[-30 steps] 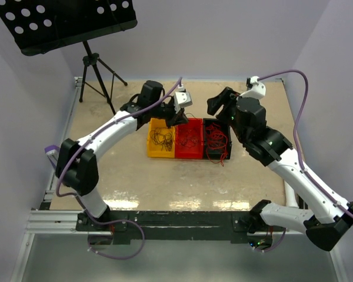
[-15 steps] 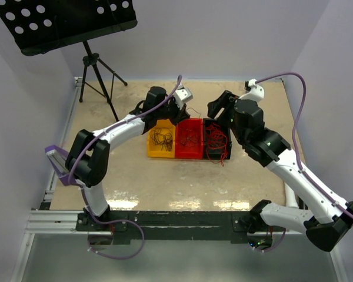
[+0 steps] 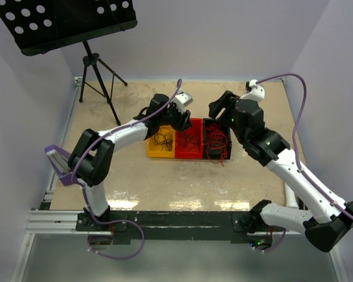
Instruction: Untangle the cables
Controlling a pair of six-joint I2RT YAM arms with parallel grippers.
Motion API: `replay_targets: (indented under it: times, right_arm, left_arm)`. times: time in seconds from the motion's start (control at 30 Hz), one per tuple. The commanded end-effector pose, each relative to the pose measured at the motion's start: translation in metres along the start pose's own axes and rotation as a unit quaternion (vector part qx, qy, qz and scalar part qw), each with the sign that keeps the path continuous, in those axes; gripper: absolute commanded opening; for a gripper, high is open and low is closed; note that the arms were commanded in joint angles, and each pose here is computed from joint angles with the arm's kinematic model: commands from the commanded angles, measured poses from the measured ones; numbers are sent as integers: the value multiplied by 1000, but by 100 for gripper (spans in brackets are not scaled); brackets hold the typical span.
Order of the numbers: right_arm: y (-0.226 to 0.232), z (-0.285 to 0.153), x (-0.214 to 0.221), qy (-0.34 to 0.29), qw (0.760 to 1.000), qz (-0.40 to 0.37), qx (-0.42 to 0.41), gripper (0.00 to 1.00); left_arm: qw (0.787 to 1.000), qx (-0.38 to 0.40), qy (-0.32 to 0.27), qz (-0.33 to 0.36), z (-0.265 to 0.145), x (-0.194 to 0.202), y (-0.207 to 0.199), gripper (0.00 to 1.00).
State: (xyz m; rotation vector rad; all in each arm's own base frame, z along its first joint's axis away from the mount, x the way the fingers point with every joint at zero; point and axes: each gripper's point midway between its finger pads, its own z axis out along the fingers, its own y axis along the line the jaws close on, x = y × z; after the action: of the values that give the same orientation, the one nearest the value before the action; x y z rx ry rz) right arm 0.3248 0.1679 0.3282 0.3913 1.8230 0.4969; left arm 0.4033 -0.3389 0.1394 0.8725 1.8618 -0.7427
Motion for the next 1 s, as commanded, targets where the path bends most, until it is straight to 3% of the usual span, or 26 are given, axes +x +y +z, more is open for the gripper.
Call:
replay_targets:
  times: [0.0,0.1,0.17,0.37,0.5,0.63,0.77,0.97]
  right_arm:
    - [10,1,-13,-15,1000,15,-21,70]
    - [10,4,-10,-11,1000,15,-23,70]
    - [10,7,-7,-8,1000,12,-25,70]
    - [13,21,-2,9,999,-12,-32,75]
    - [20,26,-15,1,999,-29,-46,99]
    - [25,35,-21,0,997,-41,-61,99]
    - [32,38,-22,3,995,-56,-87,99]
    - [29,28,-25,-8,994,-62,-94,99]
  left_arm:
    - [999,-21,-27,-9,-15,-24,0,64]
    - [999,-15,-34,-4,-32,-47,-8,79]
    - [999,-14,-38,1,-48,-68,-13,100]
    - [1000,-15,14,15,-98,-92,-27,100]
    - [997,-33,25,57,-142,-94,-23,100]
    - [994,-82,44,52,-184,-73,6,100]
    - [979,-190,68,38,-212,-58,40,100]
    - [967,-245,69,34,-240,-50,53,100]
